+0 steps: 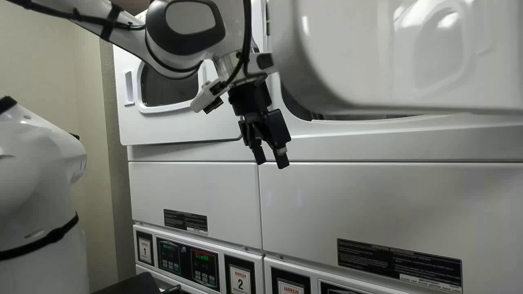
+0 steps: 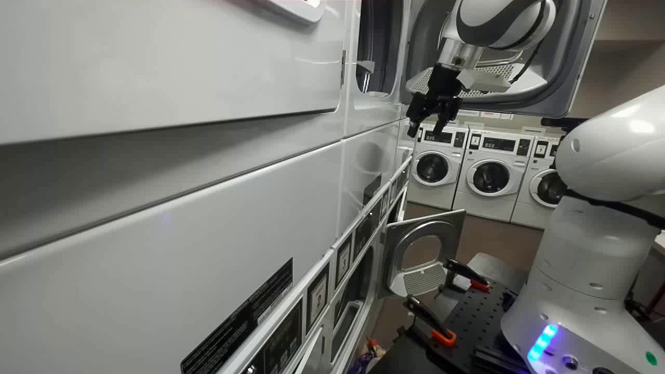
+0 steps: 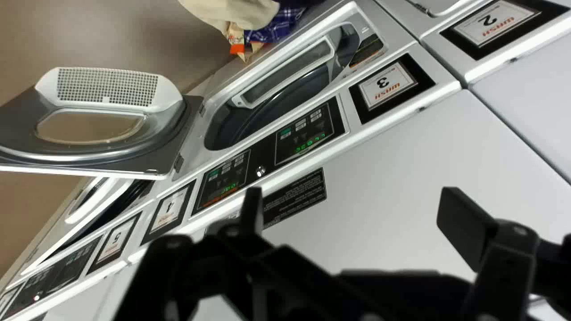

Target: Close the second washing machine from the left at the top

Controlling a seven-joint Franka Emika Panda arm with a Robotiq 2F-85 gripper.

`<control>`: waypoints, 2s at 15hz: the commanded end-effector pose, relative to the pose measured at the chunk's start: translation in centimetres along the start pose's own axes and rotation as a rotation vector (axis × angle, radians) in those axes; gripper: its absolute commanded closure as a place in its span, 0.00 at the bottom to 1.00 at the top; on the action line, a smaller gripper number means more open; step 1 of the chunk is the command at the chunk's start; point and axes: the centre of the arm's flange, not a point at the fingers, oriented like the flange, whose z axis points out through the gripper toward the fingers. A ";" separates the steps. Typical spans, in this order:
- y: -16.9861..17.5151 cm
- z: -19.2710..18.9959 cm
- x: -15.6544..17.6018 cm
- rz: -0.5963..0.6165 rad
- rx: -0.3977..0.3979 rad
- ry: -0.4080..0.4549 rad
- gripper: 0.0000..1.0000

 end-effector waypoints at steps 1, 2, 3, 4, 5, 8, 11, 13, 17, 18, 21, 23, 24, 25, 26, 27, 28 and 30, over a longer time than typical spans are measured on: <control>-0.1 0.7 -0.4 -0.001 0.001 -0.022 0.00; -0.2 1.4 -0.9 -0.003 0.003 -0.041 0.00; -0.3 1.9 -1.2 -0.004 0.004 -0.054 0.00; -0.3 2.1 -1.2 -0.005 0.004 -0.059 0.00; -0.3 2.2 -1.2 -0.005 0.004 -0.061 0.00; -0.3 2.2 -1.2 -0.005 0.004 -0.061 0.00; -0.3 2.2 -1.2 -0.005 0.004 -0.061 0.00; -0.5 1.2 -0.8 -0.017 -0.010 -0.029 0.00; -1.5 -5.1 0.9 -0.090 -0.095 0.167 0.00; -1.8 -6.5 0.9 -0.111 -0.125 0.207 0.00; -2.6 -10.6 0.6 -0.166 -0.203 0.332 0.00; -2.7 -13.1 0.4 -0.185 -0.255 0.419 0.00; -2.7 -14.3 0.3 -0.192 -0.286 0.463 0.00; -2.3 -15.1 0.5 -0.194 -0.315 0.510 0.00; -1.9 -15.9 0.7 -0.192 -0.347 0.555 0.00; -1.3 -16.4 1.0 -0.187 -0.380 0.601 0.00; -0.7 -17.1 1.3 -0.179 -0.414 0.645 0.00; 0.7 -18.3 1.8 -0.158 -0.485 0.728 0.00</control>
